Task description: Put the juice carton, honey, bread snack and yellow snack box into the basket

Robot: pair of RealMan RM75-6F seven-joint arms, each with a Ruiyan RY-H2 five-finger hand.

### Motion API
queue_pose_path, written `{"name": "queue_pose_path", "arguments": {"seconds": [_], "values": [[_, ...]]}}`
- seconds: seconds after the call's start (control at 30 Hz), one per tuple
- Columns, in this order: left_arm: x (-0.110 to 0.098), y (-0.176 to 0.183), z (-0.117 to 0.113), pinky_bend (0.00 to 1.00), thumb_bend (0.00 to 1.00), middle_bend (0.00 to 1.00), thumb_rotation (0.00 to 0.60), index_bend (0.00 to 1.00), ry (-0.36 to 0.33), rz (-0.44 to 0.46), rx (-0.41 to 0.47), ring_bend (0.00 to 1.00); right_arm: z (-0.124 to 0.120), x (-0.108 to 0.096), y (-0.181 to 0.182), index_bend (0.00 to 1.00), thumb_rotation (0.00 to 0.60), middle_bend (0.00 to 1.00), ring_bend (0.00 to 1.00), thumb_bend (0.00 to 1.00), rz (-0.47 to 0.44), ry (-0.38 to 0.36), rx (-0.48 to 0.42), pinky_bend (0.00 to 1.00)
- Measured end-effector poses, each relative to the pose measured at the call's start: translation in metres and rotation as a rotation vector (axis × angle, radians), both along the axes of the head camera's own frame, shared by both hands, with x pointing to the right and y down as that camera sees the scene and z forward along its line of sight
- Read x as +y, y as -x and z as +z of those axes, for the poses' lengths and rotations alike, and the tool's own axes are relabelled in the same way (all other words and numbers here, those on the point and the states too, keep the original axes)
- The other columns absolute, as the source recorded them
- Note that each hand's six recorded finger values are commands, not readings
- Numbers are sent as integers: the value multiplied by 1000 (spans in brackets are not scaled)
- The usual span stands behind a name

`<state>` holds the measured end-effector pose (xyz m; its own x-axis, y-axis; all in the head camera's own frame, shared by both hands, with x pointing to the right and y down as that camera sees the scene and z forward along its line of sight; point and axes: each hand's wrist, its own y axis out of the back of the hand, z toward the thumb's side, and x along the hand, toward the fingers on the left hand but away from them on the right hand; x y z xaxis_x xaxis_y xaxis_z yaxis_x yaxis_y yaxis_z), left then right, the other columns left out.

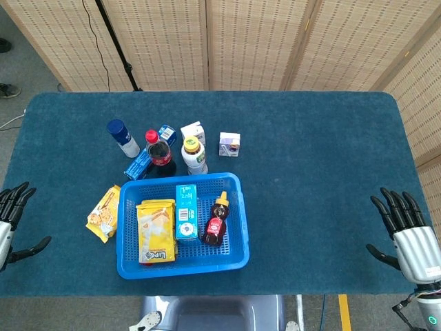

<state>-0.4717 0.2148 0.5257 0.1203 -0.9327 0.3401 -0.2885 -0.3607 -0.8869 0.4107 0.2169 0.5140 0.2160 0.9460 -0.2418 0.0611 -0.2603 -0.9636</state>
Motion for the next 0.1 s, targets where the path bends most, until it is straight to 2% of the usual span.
{"name": "queue_pose_path", "arguments": {"seconds": [0.1], "values": [[5, 15, 5, 0, 183, 0, 561, 0, 22, -48, 1, 0, 1, 1, 0, 0, 600, 0, 0, 61, 20, 19, 27, 0]]}}
